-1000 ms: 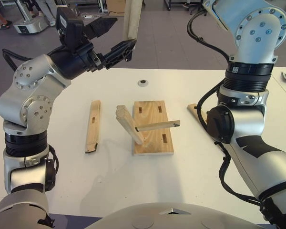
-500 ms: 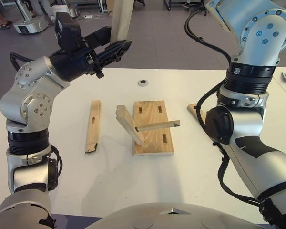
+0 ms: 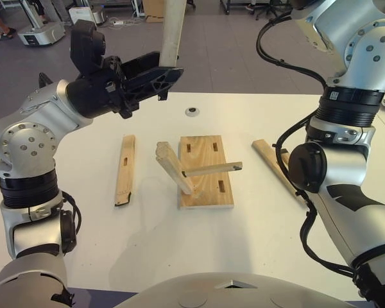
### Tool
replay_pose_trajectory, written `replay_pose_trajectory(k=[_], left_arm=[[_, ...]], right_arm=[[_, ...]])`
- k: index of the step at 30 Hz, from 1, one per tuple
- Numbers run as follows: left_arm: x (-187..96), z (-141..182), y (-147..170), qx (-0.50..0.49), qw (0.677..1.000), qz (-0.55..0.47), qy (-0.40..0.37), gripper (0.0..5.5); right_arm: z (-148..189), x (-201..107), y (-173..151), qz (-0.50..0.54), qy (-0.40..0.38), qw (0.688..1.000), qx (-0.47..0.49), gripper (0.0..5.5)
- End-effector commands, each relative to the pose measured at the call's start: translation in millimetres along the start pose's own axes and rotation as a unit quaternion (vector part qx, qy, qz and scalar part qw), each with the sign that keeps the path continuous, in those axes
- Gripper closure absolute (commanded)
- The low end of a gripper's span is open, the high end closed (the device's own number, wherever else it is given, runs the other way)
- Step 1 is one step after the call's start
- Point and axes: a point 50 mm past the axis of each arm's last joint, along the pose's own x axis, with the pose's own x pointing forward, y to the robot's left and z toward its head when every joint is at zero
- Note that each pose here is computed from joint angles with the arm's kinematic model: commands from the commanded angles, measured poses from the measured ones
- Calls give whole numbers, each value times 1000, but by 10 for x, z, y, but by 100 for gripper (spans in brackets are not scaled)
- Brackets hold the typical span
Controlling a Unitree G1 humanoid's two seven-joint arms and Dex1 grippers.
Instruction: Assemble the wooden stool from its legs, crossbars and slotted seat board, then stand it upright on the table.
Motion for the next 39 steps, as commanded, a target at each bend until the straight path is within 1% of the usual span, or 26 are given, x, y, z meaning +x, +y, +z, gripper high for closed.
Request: replay_pose_trajectory(k=[1,2,5,8,12,13,18,19,20,22,23,24,26,28,30,36,37,38,39], left_arm=[[-60,-2,-14,-23,1000,-7,19,341],[-68,-4,-7,-26,999,-6,19,341],[-87,-5,12,-30,999,-3,22,342],[-99,-12,21,-30,999,-2,28,342],[-105,-38,13,-34,999,-7,39,342],[-104,-55,7,-36,998,-10,47,342],[-100,-123,-1,-27,997,-14,73,342],[-100,-128,-9,-28,997,-16,74,342],[-100,-132,-11,-29,997,-17,75,342],[-101,-149,-11,-30,996,-19,78,342],[-104,-156,-9,-31,996,-18,79,342],[-108,-157,-5,-30,996,-17,79,342],[-112,-154,2,-28,996,-15,78,342],[-107,-151,-13,-25,996,-20,80,342],[-105,-142,-26,-14,996,-27,81,342],[-118,-91,47,24,997,9,70,342],[-135,-65,78,27,998,22,58,304],[-186,-49,113,34,997,40,52,295],[-272,-47,151,42,996,65,49,273]], right_arm=[[99,52,18,4,-12,1000,9,154],[97,52,36,14,-8,1000,13,154],[45,28,88,40,24,999,19,198],[2,8,106,54,51,997,30,252],[-6,14,82,45,60,997,36,331],[-4,21,76,44,60,997,36,341],[-38,32,61,36,72,997,22,343],[-52,24,76,46,76,996,24,306],[-67,14,97,57,82,995,23,282],[-85,-12,107,65,86,994,20,246],[-80,-27,93,60,85,994,18,243],[-68,-43,76,54,83,995,21,243],[-51,-69,61,48,81,995,27,271],[-60,-89,40,38,82,995,29,316],[-75,-103,16,29,83,996,29,340],[-119,-124,-84,-11,74,997,33,340],[-110,-124,-94,-17,70,997,31,340],[-62,-139,-140,-38,52,997,31,340],[-16,-188,-201,-66,38,997,20,341]])
